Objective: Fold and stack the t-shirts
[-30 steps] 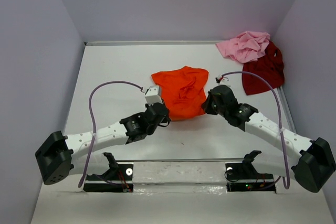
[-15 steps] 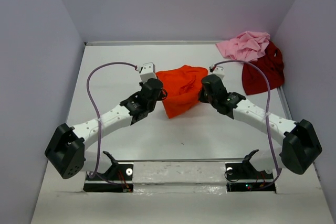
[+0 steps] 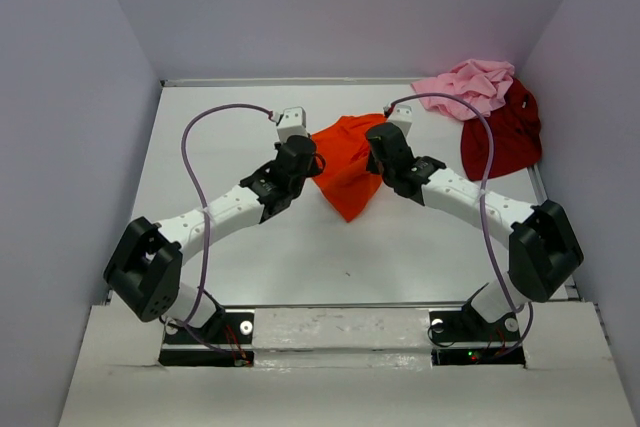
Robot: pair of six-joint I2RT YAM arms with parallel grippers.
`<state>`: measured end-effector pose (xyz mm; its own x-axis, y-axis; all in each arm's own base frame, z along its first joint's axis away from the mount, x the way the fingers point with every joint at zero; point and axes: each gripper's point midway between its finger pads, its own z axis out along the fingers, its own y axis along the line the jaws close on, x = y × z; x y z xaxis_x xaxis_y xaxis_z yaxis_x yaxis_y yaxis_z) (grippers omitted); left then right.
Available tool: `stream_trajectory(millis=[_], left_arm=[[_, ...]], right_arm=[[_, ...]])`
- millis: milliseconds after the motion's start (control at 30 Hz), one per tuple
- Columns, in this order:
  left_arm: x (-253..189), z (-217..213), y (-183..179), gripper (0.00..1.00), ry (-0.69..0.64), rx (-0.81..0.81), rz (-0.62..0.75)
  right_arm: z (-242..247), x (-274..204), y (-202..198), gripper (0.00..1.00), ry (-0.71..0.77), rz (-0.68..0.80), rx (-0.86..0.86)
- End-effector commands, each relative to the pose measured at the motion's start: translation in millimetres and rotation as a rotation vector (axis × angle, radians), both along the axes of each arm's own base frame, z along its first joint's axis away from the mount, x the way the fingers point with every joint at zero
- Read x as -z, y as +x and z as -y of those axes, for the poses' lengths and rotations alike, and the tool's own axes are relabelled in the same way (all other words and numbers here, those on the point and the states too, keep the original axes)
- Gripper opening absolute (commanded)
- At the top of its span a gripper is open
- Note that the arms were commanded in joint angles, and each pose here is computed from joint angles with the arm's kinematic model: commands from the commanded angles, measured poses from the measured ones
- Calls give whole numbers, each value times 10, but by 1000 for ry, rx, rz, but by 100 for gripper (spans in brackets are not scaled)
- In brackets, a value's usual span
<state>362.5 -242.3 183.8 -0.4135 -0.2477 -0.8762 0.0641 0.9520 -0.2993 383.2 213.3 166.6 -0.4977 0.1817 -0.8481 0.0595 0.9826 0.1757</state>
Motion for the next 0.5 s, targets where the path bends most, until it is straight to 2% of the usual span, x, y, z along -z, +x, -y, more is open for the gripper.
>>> stream_trajectory(millis=[0,200,467], left_arm=[[17,-35,-71,0,-42,7,15],[337,-17,-279,0,-90,49,-67],[630,3,-483,0,-159,84,-130]], right_arm=[[-5,-315,139,0,43,95,32],[61,-312,9,0,53,87,21],[323,-135,-449,0,66,20,10]])
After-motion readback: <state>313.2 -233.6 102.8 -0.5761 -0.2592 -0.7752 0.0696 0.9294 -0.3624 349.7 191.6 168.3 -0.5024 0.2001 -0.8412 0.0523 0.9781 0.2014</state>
